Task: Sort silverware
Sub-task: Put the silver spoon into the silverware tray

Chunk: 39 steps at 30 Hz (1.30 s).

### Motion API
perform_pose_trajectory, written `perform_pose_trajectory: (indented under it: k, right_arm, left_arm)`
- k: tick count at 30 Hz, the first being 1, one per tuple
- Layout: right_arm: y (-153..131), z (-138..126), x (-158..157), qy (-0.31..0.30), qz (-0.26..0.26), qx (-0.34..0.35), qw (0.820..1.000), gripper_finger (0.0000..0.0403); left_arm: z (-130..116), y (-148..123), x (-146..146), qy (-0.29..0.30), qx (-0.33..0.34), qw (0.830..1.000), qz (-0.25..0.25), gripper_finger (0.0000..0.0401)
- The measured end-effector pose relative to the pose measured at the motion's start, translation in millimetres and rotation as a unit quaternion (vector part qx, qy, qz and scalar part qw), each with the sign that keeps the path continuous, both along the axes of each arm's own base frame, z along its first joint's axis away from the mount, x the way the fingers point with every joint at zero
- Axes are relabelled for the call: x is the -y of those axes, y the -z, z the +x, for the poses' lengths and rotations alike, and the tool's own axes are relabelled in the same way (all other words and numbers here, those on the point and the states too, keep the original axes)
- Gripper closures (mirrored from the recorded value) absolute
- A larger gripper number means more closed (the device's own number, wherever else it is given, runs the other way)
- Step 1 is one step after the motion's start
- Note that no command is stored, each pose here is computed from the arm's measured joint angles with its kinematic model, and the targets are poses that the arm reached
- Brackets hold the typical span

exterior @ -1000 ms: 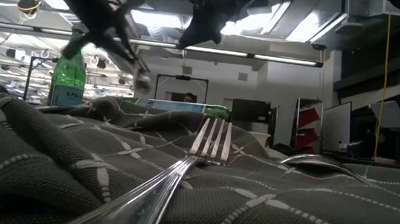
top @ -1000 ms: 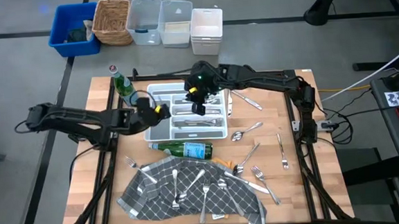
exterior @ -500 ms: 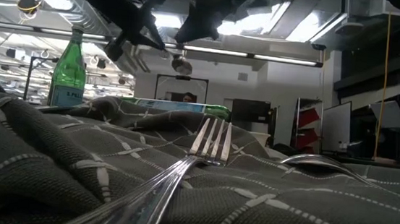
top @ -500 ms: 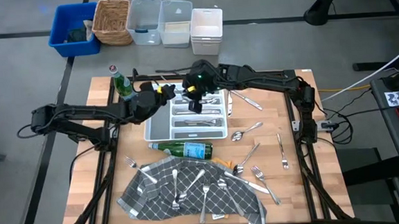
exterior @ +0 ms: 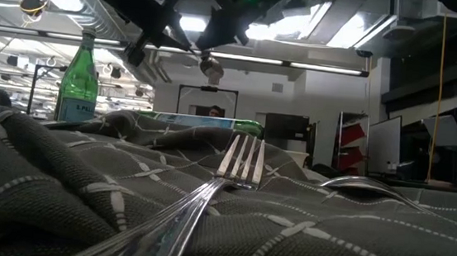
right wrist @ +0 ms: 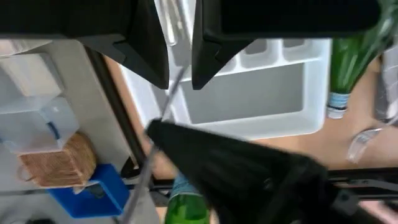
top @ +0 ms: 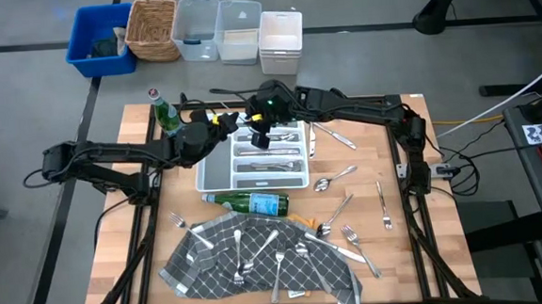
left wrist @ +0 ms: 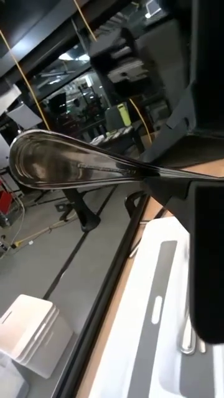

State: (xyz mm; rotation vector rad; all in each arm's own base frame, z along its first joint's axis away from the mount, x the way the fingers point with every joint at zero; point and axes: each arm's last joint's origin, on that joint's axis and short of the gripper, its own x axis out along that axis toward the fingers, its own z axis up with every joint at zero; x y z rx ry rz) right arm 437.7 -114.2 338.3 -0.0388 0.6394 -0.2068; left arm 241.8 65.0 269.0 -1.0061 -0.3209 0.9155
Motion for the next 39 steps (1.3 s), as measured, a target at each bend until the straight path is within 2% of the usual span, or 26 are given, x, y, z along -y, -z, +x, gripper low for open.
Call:
perform_pose_trajectory:
  k: [6, 17, 30, 33, 36, 39]
  right_arm:
    - [1, 0, 0, 0.003, 0.007, 0.000, 1.000, 0.0331]
    - [3, 3, 3, 0.037, -0.018, -0.001, 0.999, 0.0331]
    - [11, 7, 4, 0.028, -0.010, -0.007, 1.000, 0.0332]
    - [11, 7, 4, 0.028, -0.010, -0.008, 1.000, 0.0349]
    - [12, 7, 5, 0.031, -0.011, -0.010, 0.999, 0.0385]
    - [12, 7, 5, 0.033, -0.012, -0.011, 0.999, 0.0392]
  left_arm:
    - [0, -1, -1, -0.003, 0.005, 1.000, 0.000, 0.0386]
    - [1, -7, -1, 0.002, 0.035, 0.999, 0.009, 0.0386]
    - [2, -4, -1, 0.005, 0.025, 1.000, 0.007, 0.0386]
    - [2, -4, -1, 0.006, 0.020, 1.000, 0.009, 0.0386]
    - [2, -3, -1, 0.007, 0.006, 1.000, 0.016, 0.0386]
    - [2, -2, 0, 0.009, -0.008, 1.000, 0.020, 0.0386]
